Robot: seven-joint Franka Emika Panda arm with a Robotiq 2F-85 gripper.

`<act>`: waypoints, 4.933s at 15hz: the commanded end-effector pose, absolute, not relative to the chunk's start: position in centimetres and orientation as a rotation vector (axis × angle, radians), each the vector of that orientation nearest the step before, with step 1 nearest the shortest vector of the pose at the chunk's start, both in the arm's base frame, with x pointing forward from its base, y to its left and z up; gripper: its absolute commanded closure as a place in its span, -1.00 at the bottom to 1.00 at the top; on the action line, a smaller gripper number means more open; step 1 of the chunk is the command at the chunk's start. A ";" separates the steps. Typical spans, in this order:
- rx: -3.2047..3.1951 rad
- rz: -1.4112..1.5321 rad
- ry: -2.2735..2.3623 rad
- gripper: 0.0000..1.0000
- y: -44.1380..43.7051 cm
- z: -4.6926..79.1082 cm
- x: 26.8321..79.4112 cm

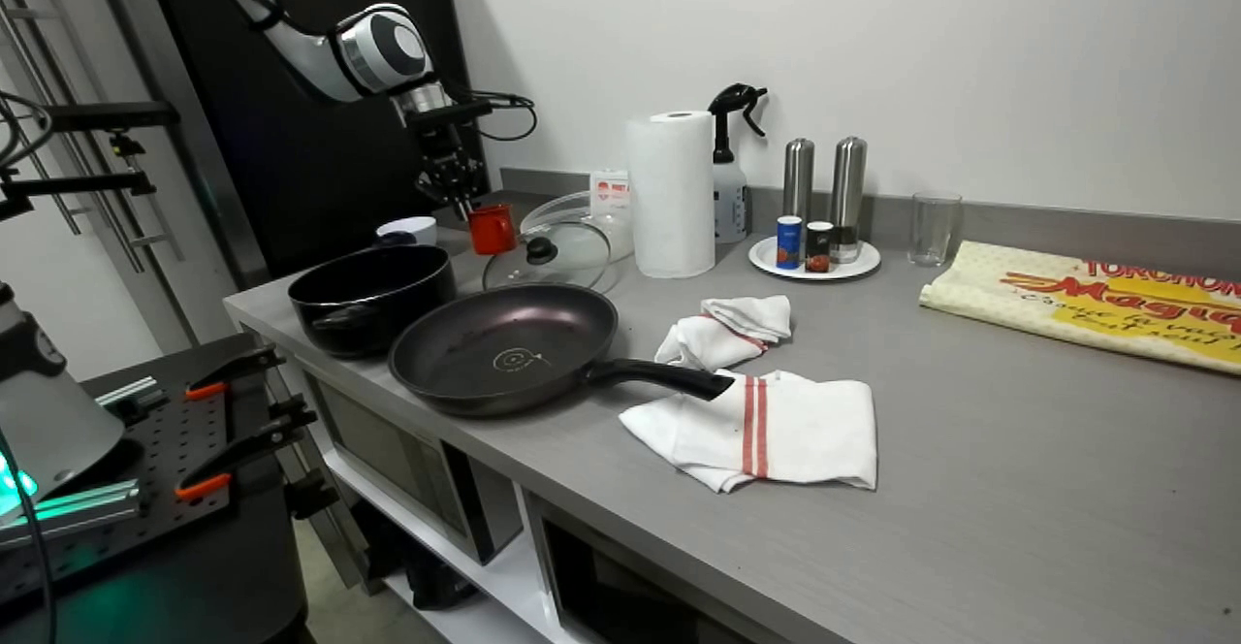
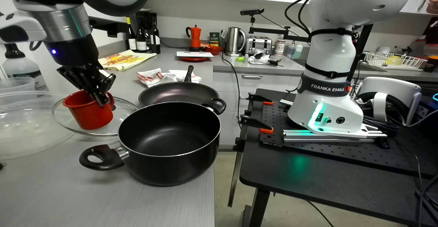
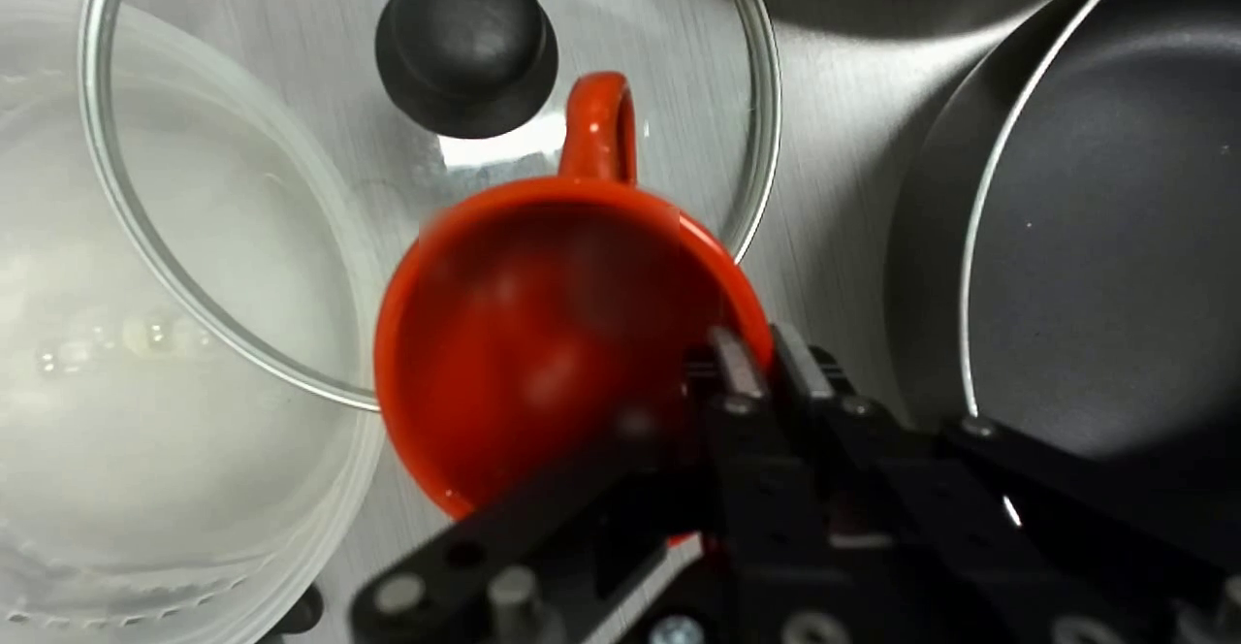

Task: Move the cup to the left

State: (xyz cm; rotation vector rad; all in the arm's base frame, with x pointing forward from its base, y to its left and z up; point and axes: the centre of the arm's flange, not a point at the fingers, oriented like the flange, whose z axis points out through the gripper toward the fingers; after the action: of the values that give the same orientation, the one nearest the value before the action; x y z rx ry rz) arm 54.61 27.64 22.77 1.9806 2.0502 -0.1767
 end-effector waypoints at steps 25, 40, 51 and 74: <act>1.664 -0.225 2.162 0.96 39.1 20.5 54.5; 1.589 -0.233 2.205 0.96 42.3 19.4 54.7; 1.489 -0.206 2.306 0.96 44.8 17.6 55.2; 1.514 0.066 2.425 -0.26 40.8 15.5 54.5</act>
State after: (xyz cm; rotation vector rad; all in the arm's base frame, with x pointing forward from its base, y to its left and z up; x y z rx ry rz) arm 55.29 41.52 15.06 1.5288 2.4106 0.0453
